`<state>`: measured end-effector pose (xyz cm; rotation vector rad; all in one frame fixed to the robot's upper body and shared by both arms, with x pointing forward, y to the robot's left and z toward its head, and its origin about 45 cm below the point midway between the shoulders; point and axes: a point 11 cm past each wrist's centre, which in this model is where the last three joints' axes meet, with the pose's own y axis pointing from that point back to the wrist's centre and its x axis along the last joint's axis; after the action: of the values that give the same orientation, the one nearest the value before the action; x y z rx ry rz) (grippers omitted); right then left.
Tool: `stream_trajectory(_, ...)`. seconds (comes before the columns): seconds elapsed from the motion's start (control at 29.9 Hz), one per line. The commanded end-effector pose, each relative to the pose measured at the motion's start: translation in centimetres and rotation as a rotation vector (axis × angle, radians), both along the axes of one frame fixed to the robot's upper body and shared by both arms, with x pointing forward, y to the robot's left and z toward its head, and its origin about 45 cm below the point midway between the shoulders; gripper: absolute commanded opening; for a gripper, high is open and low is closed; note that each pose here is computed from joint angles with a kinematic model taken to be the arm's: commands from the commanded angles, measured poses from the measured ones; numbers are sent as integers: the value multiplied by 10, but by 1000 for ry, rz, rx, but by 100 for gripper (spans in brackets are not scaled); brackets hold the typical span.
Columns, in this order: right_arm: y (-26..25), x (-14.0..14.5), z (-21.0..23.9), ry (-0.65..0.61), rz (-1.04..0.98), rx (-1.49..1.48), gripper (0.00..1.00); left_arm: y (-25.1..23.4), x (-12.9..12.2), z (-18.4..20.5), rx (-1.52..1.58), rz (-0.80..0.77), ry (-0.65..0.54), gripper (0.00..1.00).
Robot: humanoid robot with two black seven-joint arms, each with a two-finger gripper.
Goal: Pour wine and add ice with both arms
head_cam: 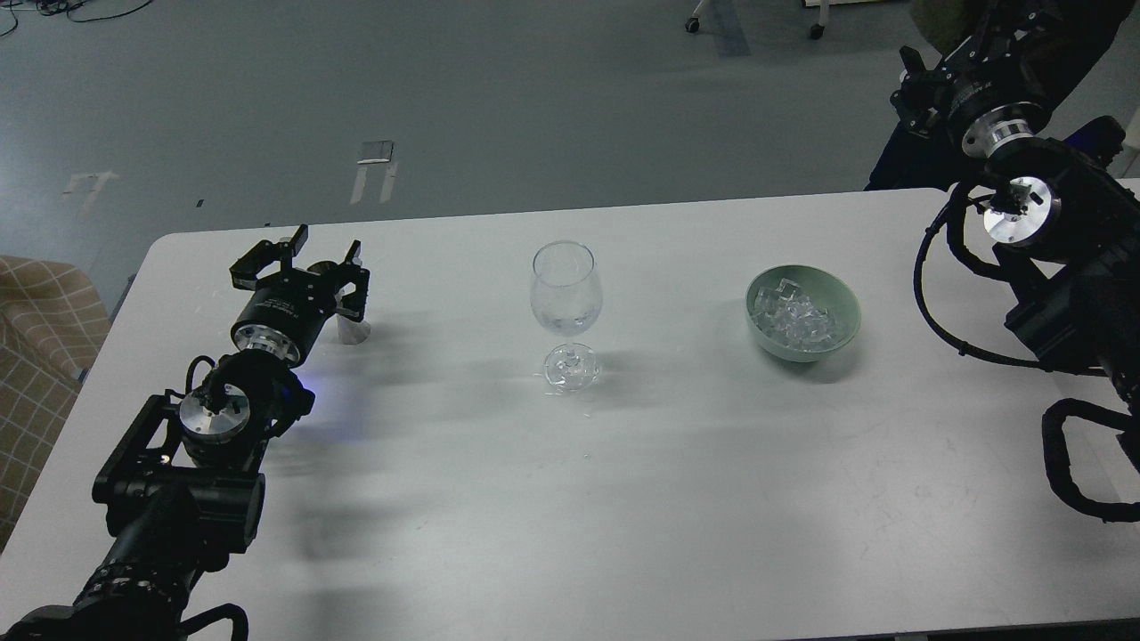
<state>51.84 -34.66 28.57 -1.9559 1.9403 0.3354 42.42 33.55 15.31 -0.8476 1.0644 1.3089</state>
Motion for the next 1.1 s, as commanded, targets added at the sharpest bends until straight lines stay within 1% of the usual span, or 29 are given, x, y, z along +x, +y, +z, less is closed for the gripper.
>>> stream_trajectory(0.0,-2,1,5,-4,-1,-4,100,5,7,32,32,-10,-65,75)
stream_trajectory(0.03,-5,2,9,-11,-3,-11,100,7,9,47,50,-16,-85,78)
stream_trajectory(0.07,-7,1,10,-14,-4,-14,100,8,10,54,58,-16,-94,80)
stream_trajectory(0.1,-10,1,13,-19,-5,-26,100,9,12,67,72,-24,-111,85)
stream_trajectory(0.13,-13,1,16,-24,-7,-36,100,10,13,73,79,-27,-121,87)
stream_trajectory(0.17,-20,-1,22,-34,-10,-56,100,12,15,89,96,-30,-149,90)
stream_trajectory(0.2,-28,-2,27,-41,-11,-98,100,12,20,104,109,-39,-181,90)
stream_trajectory(0.23,-29,-2,28,-41,-11,-98,100,12,20,105,109,-39,-181,90)
stream_trajectory(0.27,-31,-3,34,-45,7,-157,100,14,24,117,127,-42,-203,90)
stream_trajectory(0.33,-21,-1,50,-61,65,-277,100,16,32,132,174,-49,-223,91)
stream_trajectory(0.4,-5,2,70,-78,147,-471,100,19,37,131,245,-61,-204,92)
stream_trajectory(0.43,-4,2,71,-78,147,-472,100,19,37,131,246,-61,-203,92)
stream_trajectory(0.5,3,7,94,-99,183,-627,100,16,38,127,271,-73,-190,93)
stream_trajectory(0.7,31,14,119,-121,268,-903,100,18,36,118,285,-72,-166,93)
stream_trajectory(0.74,38,15,120,-118,297,-1015,100,16,35,117,282,-74,-162,93)
stream_trajectory(0.77,43,15,118,-106,326,-1132,100,15,35,116,280,-76,-162,93)
stream_trajectory(0.84,51,12,111,-110,388,-1277,100,13,35,117,277,-80,-166,93)
stream_trajectory(0.9,57,8,106,-132,439,-1358,100,11,35,117,277,-84,-168,93)
stream_trajectory(0.97,60,-5,83,-154,568,-1541,100,10,34,118,279,-86,-174,93)
stream_trajectory(1.04,64,-10,67,-158,668,-1735,100,10,32,118,278,-87,-177,93)
stream_trajectory(1.07,66,-12,63,-164,700,-1787,100,10,32,119,280,-87,-178,93)
